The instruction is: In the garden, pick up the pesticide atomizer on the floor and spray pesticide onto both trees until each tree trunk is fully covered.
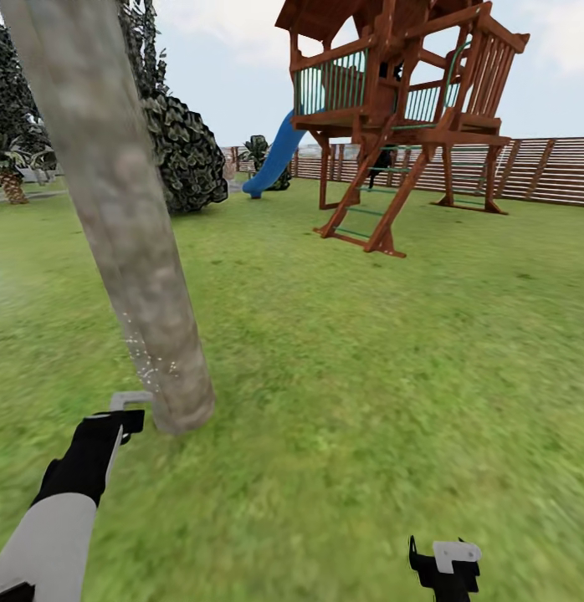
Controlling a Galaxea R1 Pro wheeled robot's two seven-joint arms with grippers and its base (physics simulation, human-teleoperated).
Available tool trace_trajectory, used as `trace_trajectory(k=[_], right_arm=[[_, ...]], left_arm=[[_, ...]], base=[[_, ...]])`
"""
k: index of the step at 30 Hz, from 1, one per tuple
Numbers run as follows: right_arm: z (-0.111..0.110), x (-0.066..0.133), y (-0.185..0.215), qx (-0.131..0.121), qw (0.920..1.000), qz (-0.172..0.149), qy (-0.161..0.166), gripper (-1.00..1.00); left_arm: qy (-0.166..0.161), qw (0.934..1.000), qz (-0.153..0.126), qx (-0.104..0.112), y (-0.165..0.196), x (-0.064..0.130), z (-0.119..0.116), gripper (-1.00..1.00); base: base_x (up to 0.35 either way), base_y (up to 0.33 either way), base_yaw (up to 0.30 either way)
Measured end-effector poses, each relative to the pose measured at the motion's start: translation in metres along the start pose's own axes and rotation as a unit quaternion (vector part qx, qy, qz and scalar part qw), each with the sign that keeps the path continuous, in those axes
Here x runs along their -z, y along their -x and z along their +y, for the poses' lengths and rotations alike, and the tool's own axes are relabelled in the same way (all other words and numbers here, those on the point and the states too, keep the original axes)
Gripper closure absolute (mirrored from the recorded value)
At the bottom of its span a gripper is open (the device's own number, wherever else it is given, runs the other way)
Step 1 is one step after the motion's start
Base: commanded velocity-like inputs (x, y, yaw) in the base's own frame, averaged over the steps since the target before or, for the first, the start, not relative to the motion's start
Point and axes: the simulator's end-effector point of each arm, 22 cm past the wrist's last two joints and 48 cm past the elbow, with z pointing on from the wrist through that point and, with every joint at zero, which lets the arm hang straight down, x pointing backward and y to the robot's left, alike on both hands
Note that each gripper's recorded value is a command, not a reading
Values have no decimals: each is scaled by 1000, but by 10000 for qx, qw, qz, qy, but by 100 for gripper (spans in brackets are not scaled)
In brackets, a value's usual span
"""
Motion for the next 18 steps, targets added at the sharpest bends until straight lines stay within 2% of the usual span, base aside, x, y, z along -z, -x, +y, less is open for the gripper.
trace_trajectory(k=[3, 9, 12, 14, 16, 18], right_arm=[[0, 0, 0, 0, 10000, 0, 0, -100], [0, 0, 0, 0, 10000, 0, 3, -100], [0, 0, 0, 0, 10000, 0, 0, -100], [0, 0, 0, 2, 10000, -1, -3, -100], [-1, 0, 0, 4, 10000, -2, -6, -100], [-1, 0, 0, 4, 10000, -1, -7, -100]], left_arm=[[25, 10000, 3, -3, -1, 0, 4, 100], [13, 10000, 51, -7, -6, -2, 2, 100], [-35, 9999, 125, -7, -15, -5, -4, 100], [-31, 10000, 71, 10, -9, -3, -3, 100], [42, 9998, -204, 72, 19, 5, 4, 100], [-53, 9990, -415, 175, 38, 14, -11, 100]], base=[[1, -272, 121], [76, -269, 255], [164, -254, 33], [172, -246, 4], [173, -245, 1], [90, -247, 0]])
